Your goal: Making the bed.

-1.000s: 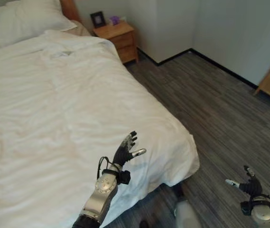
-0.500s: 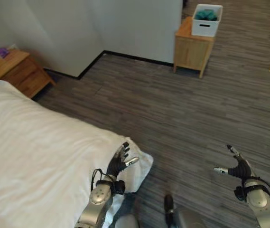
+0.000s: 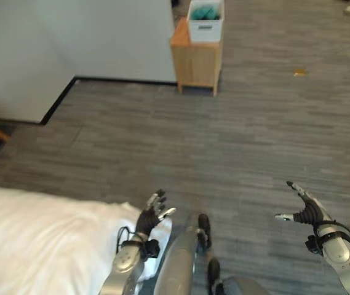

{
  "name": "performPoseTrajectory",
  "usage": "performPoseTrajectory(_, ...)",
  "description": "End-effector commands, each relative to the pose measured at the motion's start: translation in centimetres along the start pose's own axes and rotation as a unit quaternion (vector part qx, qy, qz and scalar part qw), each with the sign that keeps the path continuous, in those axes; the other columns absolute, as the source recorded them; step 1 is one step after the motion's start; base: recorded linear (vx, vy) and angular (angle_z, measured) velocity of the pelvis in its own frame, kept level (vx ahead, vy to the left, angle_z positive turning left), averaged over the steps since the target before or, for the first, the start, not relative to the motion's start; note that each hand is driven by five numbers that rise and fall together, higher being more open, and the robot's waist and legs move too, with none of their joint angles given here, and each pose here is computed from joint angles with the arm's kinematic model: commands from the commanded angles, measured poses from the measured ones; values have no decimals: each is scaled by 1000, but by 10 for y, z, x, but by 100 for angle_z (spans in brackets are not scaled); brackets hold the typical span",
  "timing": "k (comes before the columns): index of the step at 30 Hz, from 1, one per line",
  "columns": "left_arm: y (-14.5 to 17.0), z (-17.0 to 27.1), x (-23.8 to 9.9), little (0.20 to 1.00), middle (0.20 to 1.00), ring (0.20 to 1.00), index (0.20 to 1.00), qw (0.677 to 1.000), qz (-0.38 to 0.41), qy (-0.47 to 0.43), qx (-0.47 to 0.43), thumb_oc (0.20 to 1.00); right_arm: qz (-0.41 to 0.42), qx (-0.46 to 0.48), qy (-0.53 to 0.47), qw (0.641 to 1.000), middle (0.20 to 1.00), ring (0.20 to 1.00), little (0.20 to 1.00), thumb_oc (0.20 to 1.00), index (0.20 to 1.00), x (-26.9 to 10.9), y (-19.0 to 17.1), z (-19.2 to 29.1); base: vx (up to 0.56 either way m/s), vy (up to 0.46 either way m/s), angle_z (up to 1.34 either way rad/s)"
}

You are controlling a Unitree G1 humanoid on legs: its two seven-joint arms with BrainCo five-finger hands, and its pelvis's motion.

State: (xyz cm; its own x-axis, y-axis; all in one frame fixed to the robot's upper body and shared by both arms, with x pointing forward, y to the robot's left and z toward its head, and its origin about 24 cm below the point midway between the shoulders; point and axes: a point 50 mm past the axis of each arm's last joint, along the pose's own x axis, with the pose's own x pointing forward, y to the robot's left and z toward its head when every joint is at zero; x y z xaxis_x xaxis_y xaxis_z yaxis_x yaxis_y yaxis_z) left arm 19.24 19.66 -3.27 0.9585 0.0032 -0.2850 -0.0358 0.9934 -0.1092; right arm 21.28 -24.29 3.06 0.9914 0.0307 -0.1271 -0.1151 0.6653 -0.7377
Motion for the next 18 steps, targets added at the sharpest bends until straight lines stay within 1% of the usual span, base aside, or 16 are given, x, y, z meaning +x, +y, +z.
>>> performPoseTrajectory(1, -7, 20, 4, 1000, 1000, 1000, 1000, 999, -17, -43, -2, 1000, -20, 3, -39, 999, 1000, 1000, 1000, 1000, 1000, 3, -9, 14, 687, 152, -32)
performPoseTrajectory(5, -3, 31, 11, 1000, 1000, 1000, 1000, 997, -32, -50, 52, 1000, -2, 15, -35, 999, 1000, 1000, 1000, 1000, 1000, 5, 4, 13, 469, 58, 12)
performPoseTrajectory(8, -2, 41, 12, 1000, 1000, 1000, 1000, 995, -35, -69, 60, 1000, -5, 22, -58, 998, 1000, 1000, 1000, 1000, 1000, 10, 6, 24, 440, 126, 37)
performPoseTrajectory(10, 1, 43, 13, 1000, 1000, 1000, 1000, 995, -26, -71, 68, 1000, -3, 25, -63, 998, 1000, 1000, 1000, 1000, 1000, 6, 6, 27, 287, 185, 103)
performPoseTrajectory(13, 2, 38, 8, 1000, 1000, 1000, 1000, 995, -22, -62, 77, 1000, -8, 39, -40, 998, 1000, 1000, 1000, 1000, 1000, -7, 9, 17, 370, 55, 142)
performPoseTrajectory(16, 7, 38, 8, 1000, 1000, 1000, 1000, 995, -10, -61, 81, 1000, -9, 64, -27, 998, 1000, 1000, 1000, 1000, 1000, -9, 17, 14, 350, -11, 131)
performPoseTrajectory(18, 3, 38, 12, 1000, 1000, 1000, 1000, 995, -13, -61, 81, 1000, -4, 90, -21, 996, 1000, 1000, 1000, 1000, 1000, -6, 22, 13, 411, -125, 127)
